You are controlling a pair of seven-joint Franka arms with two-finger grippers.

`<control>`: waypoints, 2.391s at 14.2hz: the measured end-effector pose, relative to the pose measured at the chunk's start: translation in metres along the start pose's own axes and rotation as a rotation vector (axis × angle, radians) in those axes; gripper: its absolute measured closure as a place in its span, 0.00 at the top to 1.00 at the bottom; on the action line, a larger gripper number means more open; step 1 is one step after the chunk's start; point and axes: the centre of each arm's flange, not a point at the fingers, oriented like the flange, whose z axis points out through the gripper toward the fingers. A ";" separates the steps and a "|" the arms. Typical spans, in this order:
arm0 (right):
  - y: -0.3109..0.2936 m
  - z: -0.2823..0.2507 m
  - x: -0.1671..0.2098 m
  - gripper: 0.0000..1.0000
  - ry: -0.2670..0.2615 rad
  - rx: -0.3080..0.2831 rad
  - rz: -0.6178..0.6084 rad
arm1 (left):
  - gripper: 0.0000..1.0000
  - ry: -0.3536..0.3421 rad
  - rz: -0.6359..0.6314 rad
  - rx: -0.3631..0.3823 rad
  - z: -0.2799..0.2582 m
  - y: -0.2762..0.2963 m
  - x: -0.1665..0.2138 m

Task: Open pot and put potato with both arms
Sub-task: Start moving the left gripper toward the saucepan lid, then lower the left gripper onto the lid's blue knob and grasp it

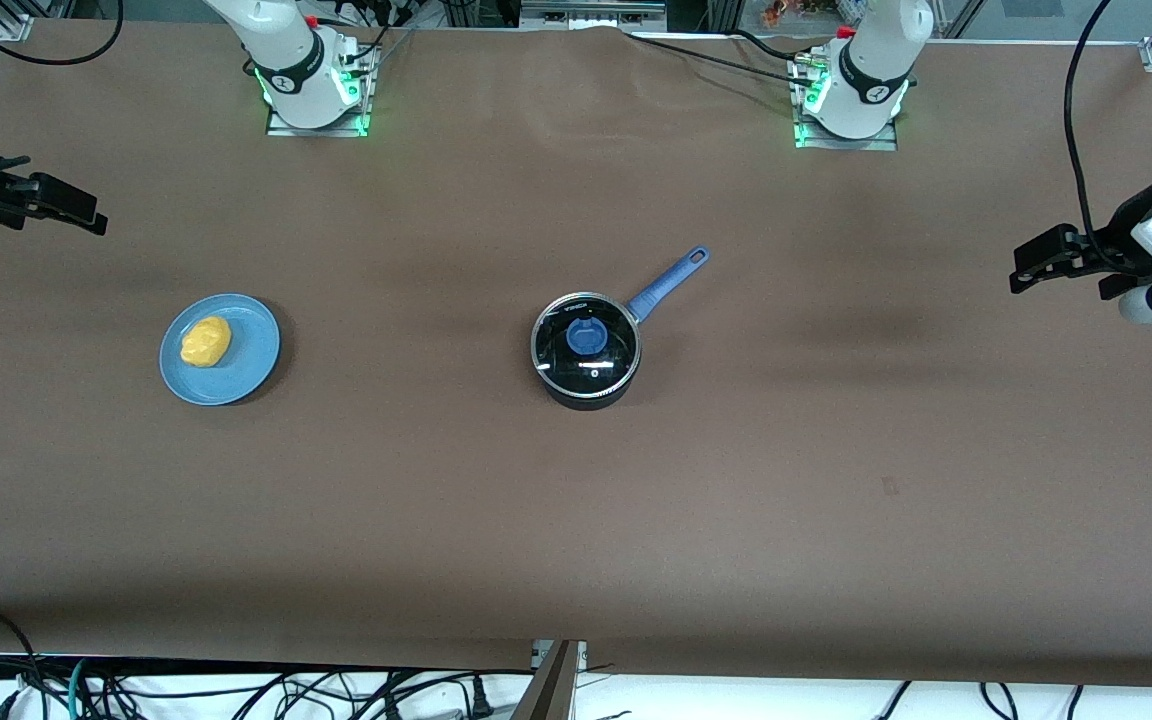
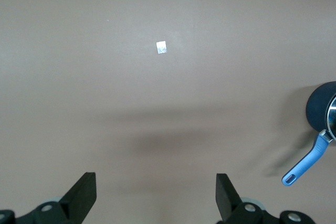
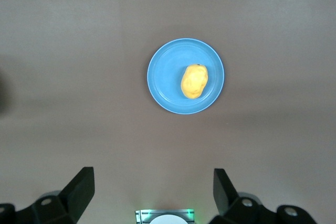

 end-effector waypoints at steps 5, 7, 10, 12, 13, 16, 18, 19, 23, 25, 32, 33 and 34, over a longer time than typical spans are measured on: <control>-0.001 0.000 0.000 1.00 0.001 0.000 -0.002 | 1.00 -0.005 0.001 0.000 0.001 0.001 0.000; -0.002 0.000 0.000 1.00 0.001 0.000 -0.002 | 1.00 -0.012 0.004 0.000 0.003 0.002 0.000; -0.002 0.000 0.000 1.00 0.003 0.000 -0.003 | 1.00 -0.033 -0.007 -0.021 0.013 0.023 0.003; -0.002 -0.001 0.000 1.00 0.003 -0.001 -0.004 | 1.00 -0.051 -0.080 -0.051 0.028 0.063 0.010; -0.003 -0.001 0.000 1.00 0.004 -0.001 -0.004 | 1.00 -0.042 -0.117 -0.061 0.037 0.093 0.015; -0.003 -0.001 0.000 1.00 0.004 -0.001 -0.005 | 1.00 -0.025 -0.213 -0.101 0.075 0.196 0.024; -0.003 -0.001 0.000 1.00 0.004 -0.001 -0.005 | 1.00 -0.022 -0.233 -0.117 0.108 0.257 0.024; -0.003 -0.001 0.000 1.00 0.004 -0.001 -0.005 | 1.00 -0.021 -0.238 -0.119 0.126 0.281 0.024; -0.003 -0.001 0.000 1.00 0.004 -0.001 -0.004 | 1.00 -0.027 -0.202 -0.147 0.199 0.365 0.016; -0.003 -0.001 0.000 1.00 0.004 -0.001 -0.004 | 1.00 -0.038 -0.185 -0.145 0.231 0.396 0.007; -0.003 0.016 0.009 1.00 -0.032 -0.002 -0.004 | 1.00 -0.011 -0.156 -0.091 0.303 0.469 -0.030; -0.003 0.020 0.012 1.00 -0.040 -0.002 -0.003 | 1.00 -0.008 -0.156 -0.085 0.308 0.472 -0.032; -0.002 0.025 0.015 1.00 -0.049 -0.003 -0.002 | 1.00 -0.003 -0.156 -0.076 0.311 0.474 -0.033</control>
